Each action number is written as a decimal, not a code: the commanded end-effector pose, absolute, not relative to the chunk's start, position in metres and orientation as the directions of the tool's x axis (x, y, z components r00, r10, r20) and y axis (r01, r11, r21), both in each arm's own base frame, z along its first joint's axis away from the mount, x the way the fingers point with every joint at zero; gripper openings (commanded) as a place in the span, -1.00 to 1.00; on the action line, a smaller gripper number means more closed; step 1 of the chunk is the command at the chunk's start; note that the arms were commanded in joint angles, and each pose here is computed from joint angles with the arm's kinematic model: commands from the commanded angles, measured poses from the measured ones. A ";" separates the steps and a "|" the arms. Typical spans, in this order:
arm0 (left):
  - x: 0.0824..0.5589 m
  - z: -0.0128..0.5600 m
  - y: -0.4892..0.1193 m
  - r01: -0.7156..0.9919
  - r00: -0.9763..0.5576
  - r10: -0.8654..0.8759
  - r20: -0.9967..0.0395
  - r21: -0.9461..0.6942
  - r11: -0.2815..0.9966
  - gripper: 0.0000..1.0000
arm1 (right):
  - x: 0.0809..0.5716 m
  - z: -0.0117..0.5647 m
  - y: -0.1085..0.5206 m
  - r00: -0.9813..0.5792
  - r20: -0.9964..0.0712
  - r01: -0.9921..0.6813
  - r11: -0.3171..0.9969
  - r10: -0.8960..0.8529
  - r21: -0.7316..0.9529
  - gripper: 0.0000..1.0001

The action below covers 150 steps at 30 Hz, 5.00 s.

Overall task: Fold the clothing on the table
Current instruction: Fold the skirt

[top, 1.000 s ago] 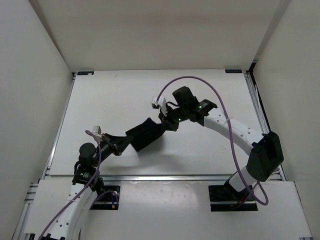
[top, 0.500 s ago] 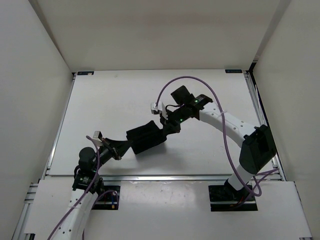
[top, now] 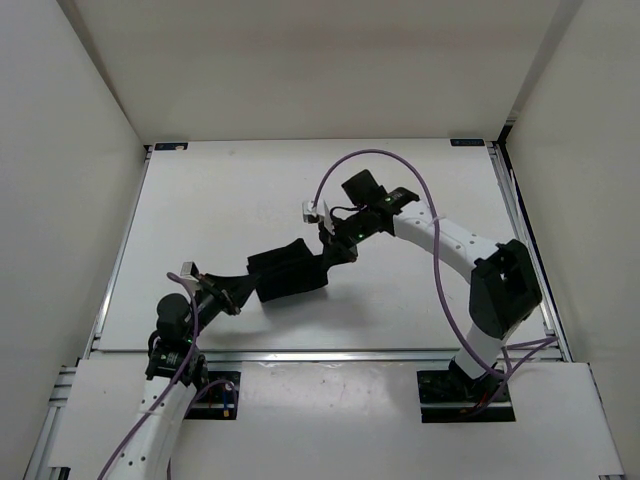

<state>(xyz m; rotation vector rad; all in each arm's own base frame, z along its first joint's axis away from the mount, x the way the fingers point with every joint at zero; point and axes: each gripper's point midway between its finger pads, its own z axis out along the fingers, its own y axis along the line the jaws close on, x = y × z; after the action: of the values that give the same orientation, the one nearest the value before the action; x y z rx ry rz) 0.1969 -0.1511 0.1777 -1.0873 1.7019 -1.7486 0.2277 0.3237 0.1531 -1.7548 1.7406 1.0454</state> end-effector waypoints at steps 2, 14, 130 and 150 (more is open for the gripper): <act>0.223 0.179 -0.126 -0.144 -0.435 -0.875 0.213 -0.975 -0.166 -1.00 | 0.261 0.159 0.324 -0.143 -0.786 -0.982 -0.011 -0.601 0.187 -1.00; 0.242 0.183 -0.106 -0.132 -0.356 -0.923 0.143 -0.986 -0.102 -1.00 | 0.330 0.183 0.364 -0.539 -0.737 -0.829 0.102 -0.407 0.550 -0.99; 0.301 0.016 -0.225 -0.136 -0.855 -0.449 -0.259 -0.724 0.677 -0.86 | 0.345 0.049 0.408 -0.692 -0.418 -0.584 0.115 -0.589 0.804 -1.00; 0.340 0.051 -0.243 -0.101 -0.803 -0.542 -0.249 -0.839 0.535 -0.89 | 0.328 0.066 0.351 -0.411 -0.540 -0.802 0.011 -0.734 0.597 -1.00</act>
<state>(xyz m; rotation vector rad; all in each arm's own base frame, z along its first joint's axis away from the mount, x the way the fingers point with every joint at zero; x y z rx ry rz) 0.3192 -0.2420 0.0292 -0.5017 2.3962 -1.1504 0.3494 0.3499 0.0536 -1.3831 2.3026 1.5459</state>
